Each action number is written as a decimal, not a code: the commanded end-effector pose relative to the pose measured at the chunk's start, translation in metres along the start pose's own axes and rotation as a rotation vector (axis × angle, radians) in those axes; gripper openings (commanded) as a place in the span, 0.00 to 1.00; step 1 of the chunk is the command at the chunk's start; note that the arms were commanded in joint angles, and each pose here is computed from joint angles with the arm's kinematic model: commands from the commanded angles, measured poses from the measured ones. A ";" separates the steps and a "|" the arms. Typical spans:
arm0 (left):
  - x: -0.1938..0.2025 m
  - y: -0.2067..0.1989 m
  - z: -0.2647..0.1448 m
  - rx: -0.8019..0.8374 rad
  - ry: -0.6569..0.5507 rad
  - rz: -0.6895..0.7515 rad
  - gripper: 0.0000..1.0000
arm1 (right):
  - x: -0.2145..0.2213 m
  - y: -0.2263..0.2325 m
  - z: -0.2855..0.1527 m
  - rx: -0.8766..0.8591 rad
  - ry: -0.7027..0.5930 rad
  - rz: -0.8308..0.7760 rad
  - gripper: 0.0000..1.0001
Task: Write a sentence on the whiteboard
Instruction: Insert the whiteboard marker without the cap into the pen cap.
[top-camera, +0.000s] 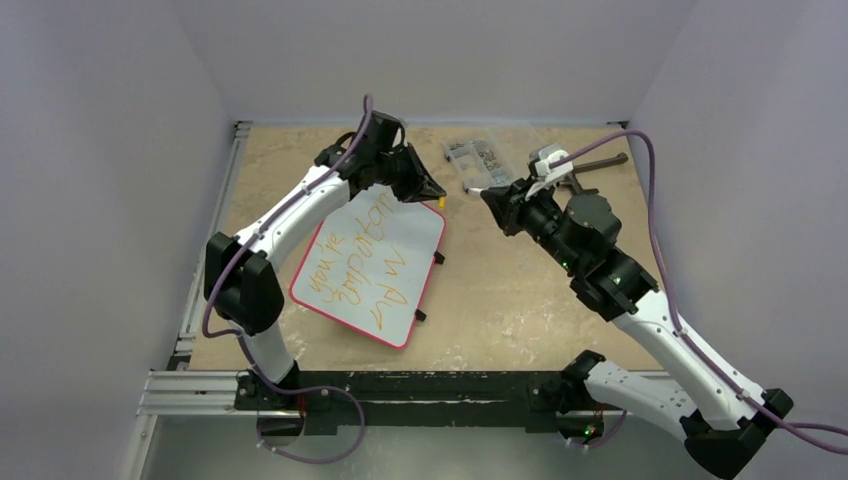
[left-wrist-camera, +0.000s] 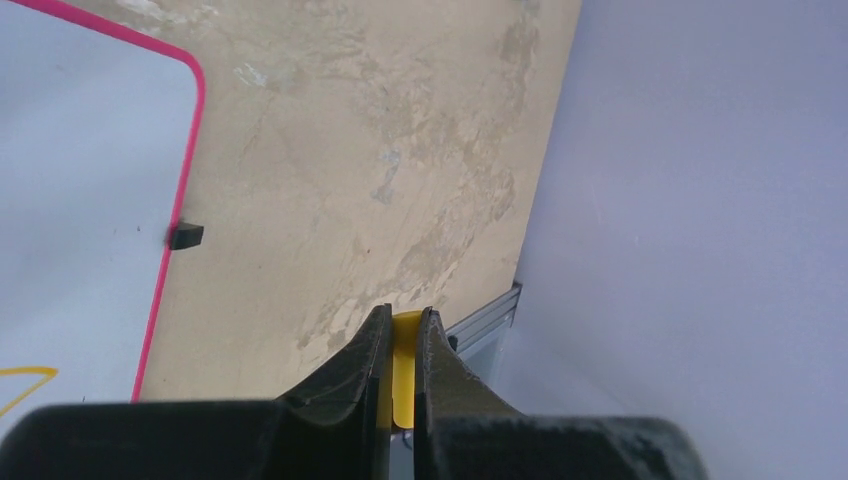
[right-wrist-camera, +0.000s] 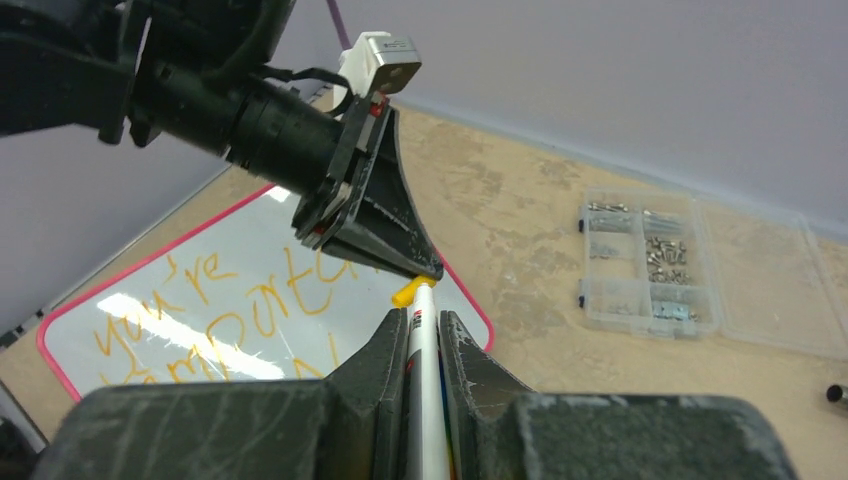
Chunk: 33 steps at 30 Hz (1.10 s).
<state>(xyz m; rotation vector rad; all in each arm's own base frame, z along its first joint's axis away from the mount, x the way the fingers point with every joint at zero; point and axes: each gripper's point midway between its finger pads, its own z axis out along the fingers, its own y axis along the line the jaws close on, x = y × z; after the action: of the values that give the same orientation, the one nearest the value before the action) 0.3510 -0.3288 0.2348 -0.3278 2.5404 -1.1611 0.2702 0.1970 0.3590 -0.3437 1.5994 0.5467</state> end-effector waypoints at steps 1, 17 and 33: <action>-0.022 0.014 -0.007 -0.088 -0.050 -0.202 0.00 | -0.026 0.026 0.002 -0.113 -0.057 -0.097 0.00; -0.024 0.032 -0.050 -0.301 -0.153 -0.607 0.00 | 0.000 0.052 0.038 -0.080 -0.011 -0.265 0.00; -0.011 0.020 -0.052 -0.237 -0.063 -0.700 0.00 | 0.021 0.070 0.060 -0.145 -0.015 -0.186 0.00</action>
<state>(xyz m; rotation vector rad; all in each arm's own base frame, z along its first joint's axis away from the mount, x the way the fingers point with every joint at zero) 0.3452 -0.2756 0.2321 -1.3269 2.6077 -0.8957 0.2805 0.2813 0.3322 -0.6249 1.5504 0.4636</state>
